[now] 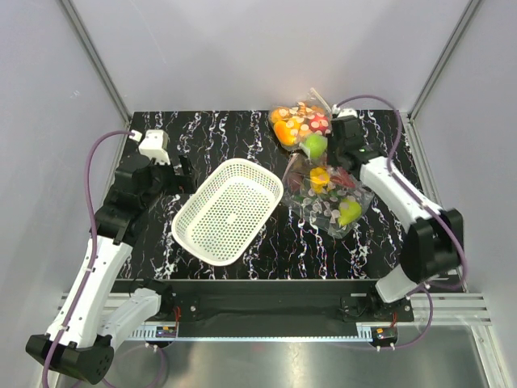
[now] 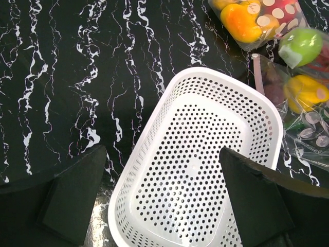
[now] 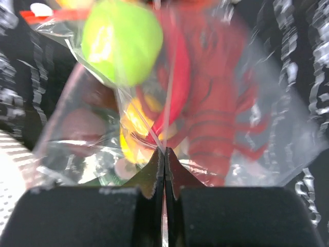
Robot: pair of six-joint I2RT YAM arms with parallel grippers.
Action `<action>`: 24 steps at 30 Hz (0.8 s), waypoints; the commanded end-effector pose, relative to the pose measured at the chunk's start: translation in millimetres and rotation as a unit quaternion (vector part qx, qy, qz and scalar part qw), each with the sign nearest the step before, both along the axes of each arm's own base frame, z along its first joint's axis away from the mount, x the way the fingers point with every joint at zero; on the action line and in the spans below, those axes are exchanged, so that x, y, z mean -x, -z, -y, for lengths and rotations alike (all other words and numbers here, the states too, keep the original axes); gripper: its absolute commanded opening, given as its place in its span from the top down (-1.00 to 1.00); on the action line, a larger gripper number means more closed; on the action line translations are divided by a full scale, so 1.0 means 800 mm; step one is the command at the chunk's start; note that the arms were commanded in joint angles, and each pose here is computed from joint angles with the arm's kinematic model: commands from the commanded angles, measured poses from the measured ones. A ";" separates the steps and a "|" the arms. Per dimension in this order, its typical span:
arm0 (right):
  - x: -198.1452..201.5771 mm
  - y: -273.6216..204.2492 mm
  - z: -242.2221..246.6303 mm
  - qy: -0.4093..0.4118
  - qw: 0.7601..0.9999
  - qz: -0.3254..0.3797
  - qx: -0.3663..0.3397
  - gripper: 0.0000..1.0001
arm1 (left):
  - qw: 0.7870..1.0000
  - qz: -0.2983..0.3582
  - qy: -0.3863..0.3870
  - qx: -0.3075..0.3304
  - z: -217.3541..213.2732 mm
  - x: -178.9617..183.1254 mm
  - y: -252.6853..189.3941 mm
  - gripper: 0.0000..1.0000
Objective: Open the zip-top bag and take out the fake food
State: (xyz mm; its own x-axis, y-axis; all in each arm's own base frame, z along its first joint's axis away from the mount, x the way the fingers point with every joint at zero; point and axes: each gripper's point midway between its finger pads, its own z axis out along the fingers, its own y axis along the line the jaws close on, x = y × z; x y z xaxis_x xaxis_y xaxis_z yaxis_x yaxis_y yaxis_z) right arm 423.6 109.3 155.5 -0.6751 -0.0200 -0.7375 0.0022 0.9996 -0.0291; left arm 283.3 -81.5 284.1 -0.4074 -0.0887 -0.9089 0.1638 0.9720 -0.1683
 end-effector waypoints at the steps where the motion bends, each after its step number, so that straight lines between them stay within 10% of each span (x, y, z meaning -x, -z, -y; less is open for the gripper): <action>1: 0.017 -0.150 0.006 -0.009 0.991 0.131 -0.022 1.00 | 0.999 0.032 0.032 0.024 0.019 -0.005 -0.022 -0.98; 12: 0.130 -0.194 -0.064 -0.125 0.975 0.130 -0.127 1.00 | 0.971 0.052 0.166 0.163 0.143 0.016 -0.051 -0.98; 24: 0.220 -0.033 -0.138 -0.174 0.958 -0.018 -0.226 1.00 | 0.937 -0.036 0.244 0.247 0.247 -0.002 0.009 -0.98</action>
State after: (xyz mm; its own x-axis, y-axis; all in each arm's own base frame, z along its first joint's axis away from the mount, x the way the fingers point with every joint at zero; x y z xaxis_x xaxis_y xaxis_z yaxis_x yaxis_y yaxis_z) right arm 255.4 194.4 173.4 -0.7132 -0.0262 -0.7005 -0.3073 0.9098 0.2789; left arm 283.5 -259.1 254.9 -0.5904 -0.2245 -0.7753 0.4771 0.6777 -0.5596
